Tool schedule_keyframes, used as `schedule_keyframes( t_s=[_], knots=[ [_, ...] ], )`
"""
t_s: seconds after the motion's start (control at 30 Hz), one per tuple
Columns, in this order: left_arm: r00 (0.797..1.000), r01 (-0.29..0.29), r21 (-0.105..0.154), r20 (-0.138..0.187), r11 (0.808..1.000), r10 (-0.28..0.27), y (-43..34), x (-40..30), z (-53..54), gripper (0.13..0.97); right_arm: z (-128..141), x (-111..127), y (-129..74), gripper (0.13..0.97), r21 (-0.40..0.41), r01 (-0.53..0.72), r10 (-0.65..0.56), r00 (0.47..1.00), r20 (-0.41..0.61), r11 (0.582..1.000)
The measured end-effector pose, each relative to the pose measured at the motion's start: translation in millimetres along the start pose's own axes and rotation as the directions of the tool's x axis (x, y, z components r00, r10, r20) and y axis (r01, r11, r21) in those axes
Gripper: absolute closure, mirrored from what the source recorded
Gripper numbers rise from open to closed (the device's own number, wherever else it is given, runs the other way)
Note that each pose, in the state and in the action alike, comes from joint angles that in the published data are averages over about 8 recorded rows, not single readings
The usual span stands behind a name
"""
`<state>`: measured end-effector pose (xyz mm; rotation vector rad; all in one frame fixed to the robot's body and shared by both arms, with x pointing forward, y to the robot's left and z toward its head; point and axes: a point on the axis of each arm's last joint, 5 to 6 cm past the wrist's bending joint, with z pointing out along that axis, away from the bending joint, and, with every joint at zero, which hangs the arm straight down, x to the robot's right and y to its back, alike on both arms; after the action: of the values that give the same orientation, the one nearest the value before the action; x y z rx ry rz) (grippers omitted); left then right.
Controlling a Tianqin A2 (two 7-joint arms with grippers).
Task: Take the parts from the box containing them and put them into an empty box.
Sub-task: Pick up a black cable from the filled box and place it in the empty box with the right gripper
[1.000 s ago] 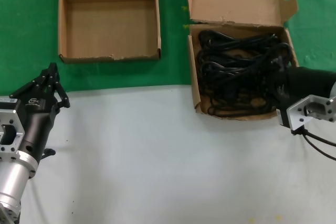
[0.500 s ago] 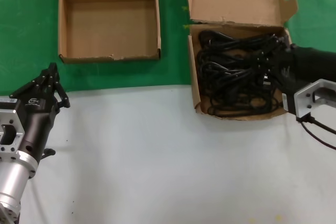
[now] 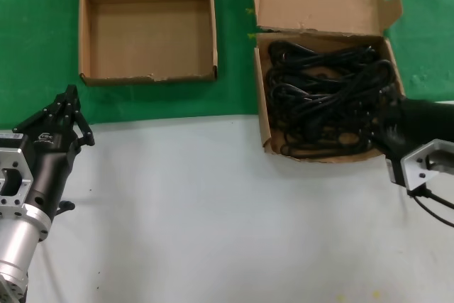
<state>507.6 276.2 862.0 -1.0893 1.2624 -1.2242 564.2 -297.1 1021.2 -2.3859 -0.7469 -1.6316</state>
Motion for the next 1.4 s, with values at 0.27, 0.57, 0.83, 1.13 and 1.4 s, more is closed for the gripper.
schedule_keyframes(
  t_s=[0.27,0.57,0.83,1.13,1.4],
  knots=[
    [1.000,0.000,0.000,0.000,1.000,0.000,0.0,0.0,0.0,0.952,7.7,-8.5,-1.1,0.826,-0.008,0.005,-0.005,1.000,0.013,1.000],
    [1.000,0.000,0.000,0.000,1.000,0.000,0.0,0.0,0.0,0.952,16.8,-11.4,-0.3,0.698,-0.028,0.000,0.000,1.000,0.014,1.000],
    [1.000,0.000,0.000,0.000,1.000,0.000,0.0,0.0,0.0,0.952,26.4,-12.0,1.2,0.587,-0.041,-0.012,0.012,1.000,0.008,0.999],
    [1.000,0.000,0.000,0.000,1.000,0.000,0.0,0.0,0.0,0.952,34.7,-10.6,-0.2,0.587,-0.041,-0.020,0.020,1.000,-0.005,0.999],
    [1.000,0.000,0.000,0.000,1.000,0.000,0.0,0.0,0.0,0.952,40.0,-11.4,-3.3,0.672,-0.034,-0.022,0.022,1.000,-0.013,0.999]
  ],
)
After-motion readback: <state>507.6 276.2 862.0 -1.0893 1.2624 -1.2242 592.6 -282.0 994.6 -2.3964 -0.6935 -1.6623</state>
